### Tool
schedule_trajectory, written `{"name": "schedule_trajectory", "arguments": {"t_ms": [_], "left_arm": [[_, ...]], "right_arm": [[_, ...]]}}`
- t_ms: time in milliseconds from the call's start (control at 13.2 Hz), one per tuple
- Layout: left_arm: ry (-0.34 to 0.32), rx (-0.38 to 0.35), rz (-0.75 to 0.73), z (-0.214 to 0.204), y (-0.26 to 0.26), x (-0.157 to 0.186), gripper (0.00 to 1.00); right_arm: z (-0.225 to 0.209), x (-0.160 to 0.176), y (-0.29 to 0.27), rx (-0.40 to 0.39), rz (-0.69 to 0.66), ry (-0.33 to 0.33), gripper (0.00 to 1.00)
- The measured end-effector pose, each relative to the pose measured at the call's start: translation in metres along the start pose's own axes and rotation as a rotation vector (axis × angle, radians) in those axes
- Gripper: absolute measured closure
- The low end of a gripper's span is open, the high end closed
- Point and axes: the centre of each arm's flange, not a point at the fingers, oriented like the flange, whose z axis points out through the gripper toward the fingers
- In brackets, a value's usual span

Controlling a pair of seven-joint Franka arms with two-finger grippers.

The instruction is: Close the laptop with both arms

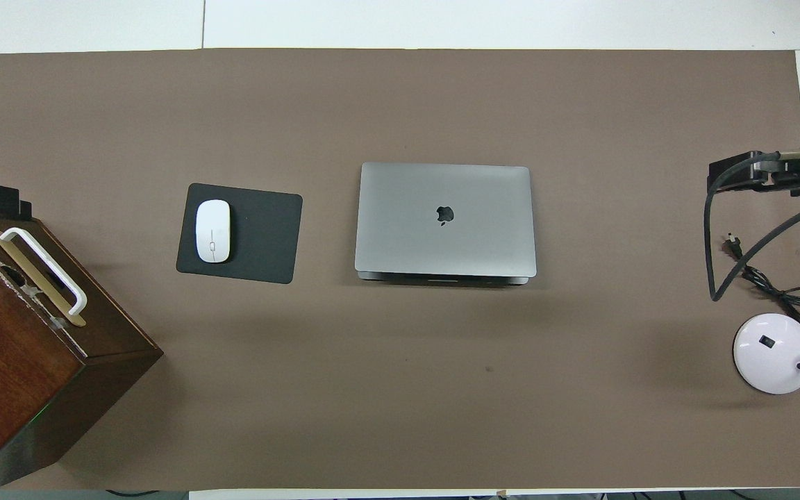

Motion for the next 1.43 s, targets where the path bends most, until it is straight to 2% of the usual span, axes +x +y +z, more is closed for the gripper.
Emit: {"name": "schedule_trajectory", "arguments": {"t_ms": [226,377,755,1434], "left_arm": [[0.0,0.0,0.0,0.0,0.0,0.0,0.0],[0.0,0.0,0.0,0.0,0.0,0.0,0.0],[0.0,0.0,0.0,0.0,0.0,0.0,0.0],[0.0,0.0,0.0,0.0,0.0,0.0,0.0]], "right_arm": [[-0.001,0.0,-0.003,0.005,0.103,0.001,0.0],[-0.001,0.0,-0.006,0.006,0.123,0.001,0.0],[-0.004,0.005,0.013,0.005,-0.024,0.033,0.0],[-0.005,0.005,0.013,0.005,-0.047,0.04,0.0]]}}
